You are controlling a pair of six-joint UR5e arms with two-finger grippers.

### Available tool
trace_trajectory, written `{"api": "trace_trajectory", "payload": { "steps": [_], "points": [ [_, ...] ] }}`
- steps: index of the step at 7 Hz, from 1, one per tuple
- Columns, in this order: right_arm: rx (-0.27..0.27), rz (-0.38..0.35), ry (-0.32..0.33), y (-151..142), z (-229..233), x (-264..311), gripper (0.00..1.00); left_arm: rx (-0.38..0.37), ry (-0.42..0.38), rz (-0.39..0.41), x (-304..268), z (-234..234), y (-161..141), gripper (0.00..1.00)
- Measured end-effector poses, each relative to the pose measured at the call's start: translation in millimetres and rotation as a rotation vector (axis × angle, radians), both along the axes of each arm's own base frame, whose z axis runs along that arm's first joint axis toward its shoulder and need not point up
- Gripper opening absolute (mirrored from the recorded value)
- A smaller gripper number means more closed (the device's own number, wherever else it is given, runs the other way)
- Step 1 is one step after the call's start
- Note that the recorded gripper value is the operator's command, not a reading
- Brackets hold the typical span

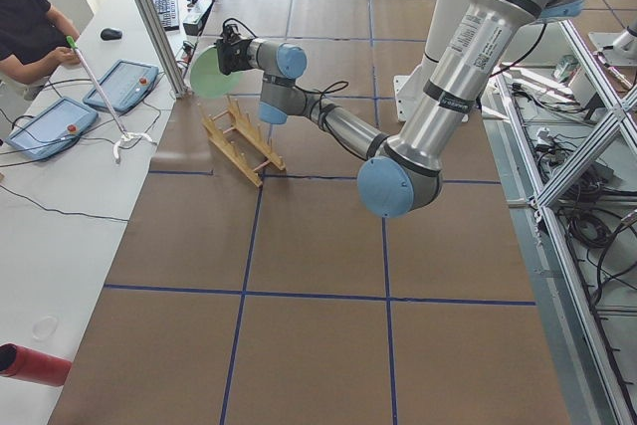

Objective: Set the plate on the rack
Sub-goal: 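Tilt the plate upright and lower it into the rack slots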

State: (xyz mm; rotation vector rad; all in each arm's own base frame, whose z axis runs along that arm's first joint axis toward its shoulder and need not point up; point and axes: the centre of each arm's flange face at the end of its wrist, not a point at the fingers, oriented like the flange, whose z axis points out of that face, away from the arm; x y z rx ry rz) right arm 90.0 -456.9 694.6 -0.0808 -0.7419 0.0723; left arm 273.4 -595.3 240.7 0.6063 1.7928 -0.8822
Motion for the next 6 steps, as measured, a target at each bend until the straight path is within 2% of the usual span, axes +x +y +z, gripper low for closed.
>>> {"api": "trace_trajectory", "payload": {
  "steps": [3,6],
  "points": [
    [0.000,0.000,0.000,0,0,0,1.00,-0.082,0.045,-0.039,11,8,-23,0.00],
    [0.000,0.001,0.000,0,0,0,1.00,-0.097,0.043,-0.028,23,14,-21,0.00]
  ]
}}
